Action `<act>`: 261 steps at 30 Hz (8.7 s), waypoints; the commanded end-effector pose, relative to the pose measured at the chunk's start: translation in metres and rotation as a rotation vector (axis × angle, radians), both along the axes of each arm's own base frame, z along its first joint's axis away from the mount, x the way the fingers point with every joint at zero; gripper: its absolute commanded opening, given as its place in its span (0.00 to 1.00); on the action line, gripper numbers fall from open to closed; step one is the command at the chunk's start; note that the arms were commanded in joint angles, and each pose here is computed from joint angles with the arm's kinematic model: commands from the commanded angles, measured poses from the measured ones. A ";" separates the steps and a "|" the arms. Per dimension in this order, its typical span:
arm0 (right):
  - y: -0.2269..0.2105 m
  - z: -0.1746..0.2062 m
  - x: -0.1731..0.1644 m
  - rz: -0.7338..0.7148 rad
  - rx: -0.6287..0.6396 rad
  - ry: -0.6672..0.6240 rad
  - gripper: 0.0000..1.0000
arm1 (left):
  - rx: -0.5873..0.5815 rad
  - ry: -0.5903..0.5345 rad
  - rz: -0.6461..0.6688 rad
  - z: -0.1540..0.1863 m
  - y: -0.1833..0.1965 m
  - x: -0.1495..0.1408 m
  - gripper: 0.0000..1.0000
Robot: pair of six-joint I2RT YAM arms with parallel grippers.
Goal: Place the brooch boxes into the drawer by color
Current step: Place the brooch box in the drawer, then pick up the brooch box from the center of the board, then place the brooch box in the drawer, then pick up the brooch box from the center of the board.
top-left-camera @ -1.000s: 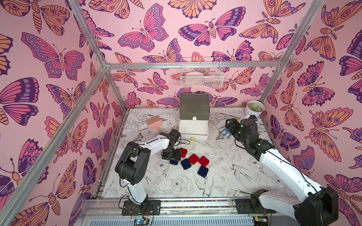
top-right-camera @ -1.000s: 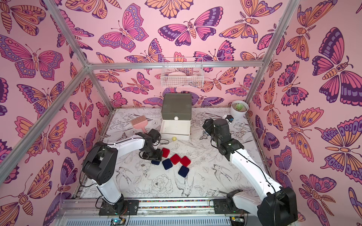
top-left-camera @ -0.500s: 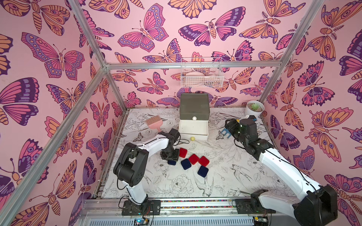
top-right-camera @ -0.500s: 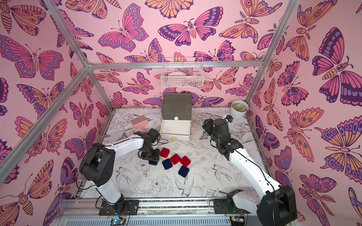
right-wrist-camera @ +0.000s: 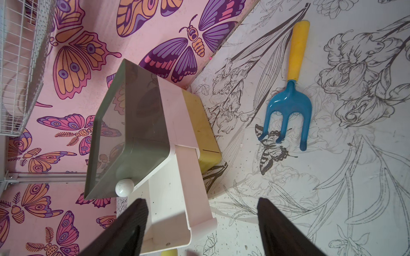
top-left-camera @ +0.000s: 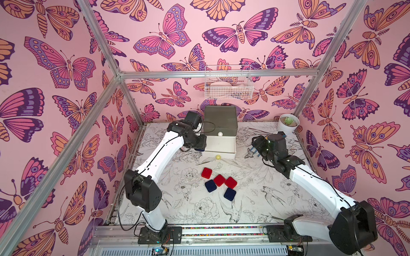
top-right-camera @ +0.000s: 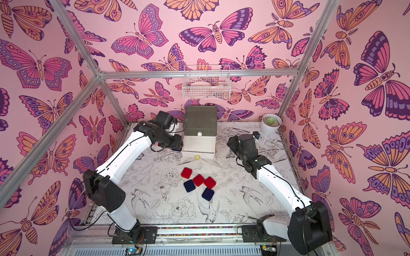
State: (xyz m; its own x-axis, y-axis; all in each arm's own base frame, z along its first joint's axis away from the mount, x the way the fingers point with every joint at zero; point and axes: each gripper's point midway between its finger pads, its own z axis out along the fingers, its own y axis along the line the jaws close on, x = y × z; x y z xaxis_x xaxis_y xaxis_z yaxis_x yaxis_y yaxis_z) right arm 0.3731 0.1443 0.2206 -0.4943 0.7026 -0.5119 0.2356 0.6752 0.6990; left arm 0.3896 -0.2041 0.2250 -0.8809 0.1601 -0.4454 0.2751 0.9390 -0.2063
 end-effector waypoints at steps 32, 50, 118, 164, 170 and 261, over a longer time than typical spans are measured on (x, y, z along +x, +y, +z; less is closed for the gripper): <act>-0.010 0.003 -0.005 -0.029 0.004 -0.020 0.84 | 0.014 0.067 -0.073 -0.076 -0.053 0.045 0.49; -0.012 -0.001 -0.007 -0.037 -0.002 -0.015 0.84 | 0.031 0.080 -0.071 -0.085 -0.055 0.045 0.64; 0.042 -0.070 -0.038 0.414 -0.352 0.206 0.87 | 0.123 0.227 -0.507 -0.175 -0.045 -0.153 0.88; 0.045 -0.074 -0.030 0.395 -0.315 0.203 0.88 | 0.081 -0.128 -0.320 -0.027 -0.053 -0.087 0.53; 0.043 -0.077 -0.031 0.380 -0.296 0.201 0.88 | 0.099 -0.164 -0.193 -0.023 -0.079 -0.019 0.53; -0.013 0.021 0.023 0.248 -0.263 -0.011 0.88 | 0.187 0.490 -0.423 -0.137 -0.142 -0.193 0.94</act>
State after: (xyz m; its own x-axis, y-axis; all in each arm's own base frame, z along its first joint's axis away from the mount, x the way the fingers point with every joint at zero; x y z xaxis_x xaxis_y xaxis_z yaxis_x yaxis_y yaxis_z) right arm 0.3984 0.1348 0.2266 -0.6273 0.4373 -0.6444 0.0555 0.8505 0.5231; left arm 0.2085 -0.3415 0.0970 -0.8311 0.5561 0.0085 0.5375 0.8070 -0.2448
